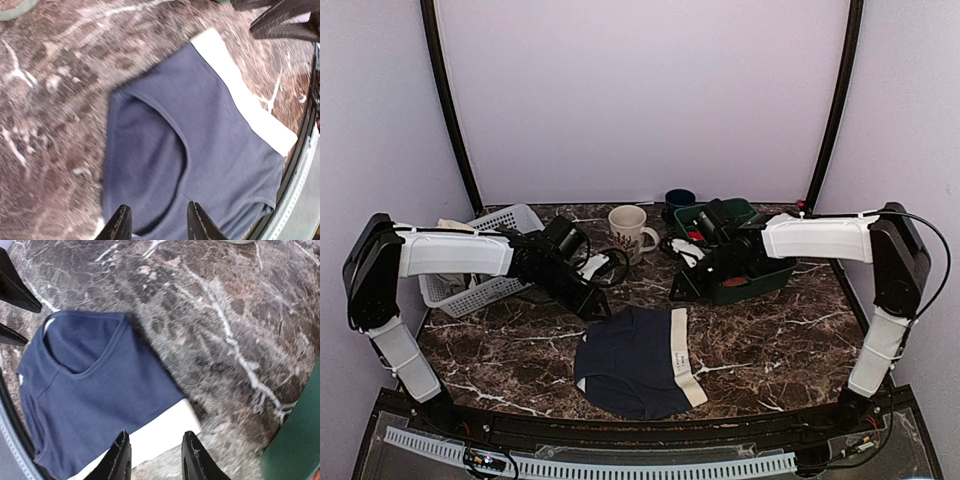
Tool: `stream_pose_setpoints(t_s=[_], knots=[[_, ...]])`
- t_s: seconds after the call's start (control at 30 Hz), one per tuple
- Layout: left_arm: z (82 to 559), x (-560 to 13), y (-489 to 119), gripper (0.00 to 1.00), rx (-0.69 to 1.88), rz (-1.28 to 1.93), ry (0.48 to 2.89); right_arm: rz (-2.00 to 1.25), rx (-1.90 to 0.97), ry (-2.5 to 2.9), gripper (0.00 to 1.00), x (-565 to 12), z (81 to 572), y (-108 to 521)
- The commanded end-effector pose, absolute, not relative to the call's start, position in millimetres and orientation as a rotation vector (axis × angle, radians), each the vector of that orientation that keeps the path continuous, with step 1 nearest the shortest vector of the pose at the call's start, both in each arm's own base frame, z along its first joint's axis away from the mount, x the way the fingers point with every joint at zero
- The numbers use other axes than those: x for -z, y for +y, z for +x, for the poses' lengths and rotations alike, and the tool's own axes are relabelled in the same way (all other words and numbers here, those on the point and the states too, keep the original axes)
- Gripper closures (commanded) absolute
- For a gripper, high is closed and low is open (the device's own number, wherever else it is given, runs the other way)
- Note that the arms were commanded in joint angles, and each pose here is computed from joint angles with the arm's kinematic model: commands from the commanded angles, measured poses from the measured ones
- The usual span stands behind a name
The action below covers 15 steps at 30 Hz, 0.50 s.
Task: Roll the underwear
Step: Pick up the underwear from the center of the board.
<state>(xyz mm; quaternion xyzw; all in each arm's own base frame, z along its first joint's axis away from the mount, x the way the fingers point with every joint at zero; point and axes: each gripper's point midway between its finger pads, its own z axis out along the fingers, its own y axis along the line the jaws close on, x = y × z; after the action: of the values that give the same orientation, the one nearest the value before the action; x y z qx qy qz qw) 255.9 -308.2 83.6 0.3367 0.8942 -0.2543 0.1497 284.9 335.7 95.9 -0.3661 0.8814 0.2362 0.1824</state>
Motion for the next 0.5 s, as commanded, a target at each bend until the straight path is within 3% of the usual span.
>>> stream_pose_setpoints(t_s=[0.0,0.47], knots=[[279.0,-92.5,-317.2,0.6,0.723,0.949,2.514,-1.164,-0.507,2.545,0.65,-63.4,293.3,324.9],[278.7,-75.0,-311.8,0.6,0.711,0.956,2.546,-1.227,-0.364,2.604,0.67,-19.4,307.3,320.2]])
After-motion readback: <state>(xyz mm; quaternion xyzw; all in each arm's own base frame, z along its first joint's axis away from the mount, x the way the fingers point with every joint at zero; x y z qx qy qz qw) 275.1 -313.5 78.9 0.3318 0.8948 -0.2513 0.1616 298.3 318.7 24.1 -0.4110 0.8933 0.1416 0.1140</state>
